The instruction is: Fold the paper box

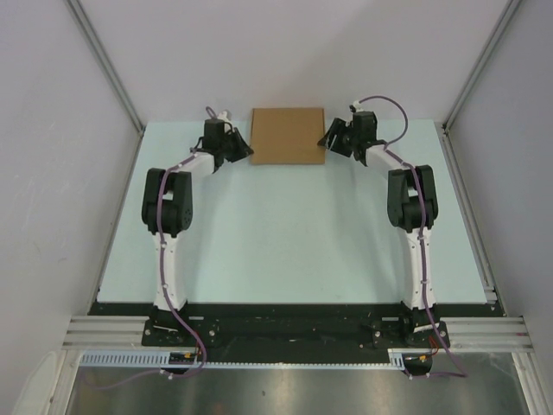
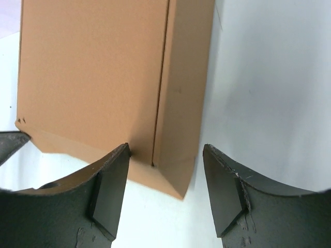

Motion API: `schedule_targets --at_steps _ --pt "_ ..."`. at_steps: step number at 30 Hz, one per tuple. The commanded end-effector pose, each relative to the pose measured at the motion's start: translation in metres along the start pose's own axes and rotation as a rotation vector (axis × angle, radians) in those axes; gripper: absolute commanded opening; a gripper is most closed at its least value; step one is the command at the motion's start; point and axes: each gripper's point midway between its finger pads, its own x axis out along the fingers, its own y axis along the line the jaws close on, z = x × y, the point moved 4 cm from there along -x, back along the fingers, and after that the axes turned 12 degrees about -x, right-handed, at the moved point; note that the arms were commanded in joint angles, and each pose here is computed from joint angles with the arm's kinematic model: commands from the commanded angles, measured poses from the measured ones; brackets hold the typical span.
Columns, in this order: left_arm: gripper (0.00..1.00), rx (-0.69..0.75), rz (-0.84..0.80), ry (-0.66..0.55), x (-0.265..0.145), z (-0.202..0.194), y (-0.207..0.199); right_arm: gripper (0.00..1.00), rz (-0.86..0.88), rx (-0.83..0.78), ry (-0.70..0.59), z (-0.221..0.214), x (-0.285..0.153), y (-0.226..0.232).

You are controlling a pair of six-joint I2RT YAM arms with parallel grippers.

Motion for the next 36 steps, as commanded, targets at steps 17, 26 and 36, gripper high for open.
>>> schedule_targets --at_steps 17,26,36 --pt "0.22 -0.077 0.159 0.073 0.036 -0.002 0.029 0.56 -0.047 -0.054 -0.051 0.014 -0.019 -0.001" --pt "0.23 -0.111 0.164 0.079 0.045 0.005 0.033 0.43 -0.060 -0.053 -0.010 0.016 0.004 -0.013" --pt "0.33 -0.099 0.090 -0.013 0.014 0.023 0.015 0.47 -0.061 -0.047 -0.031 0.019 -0.010 -0.011"
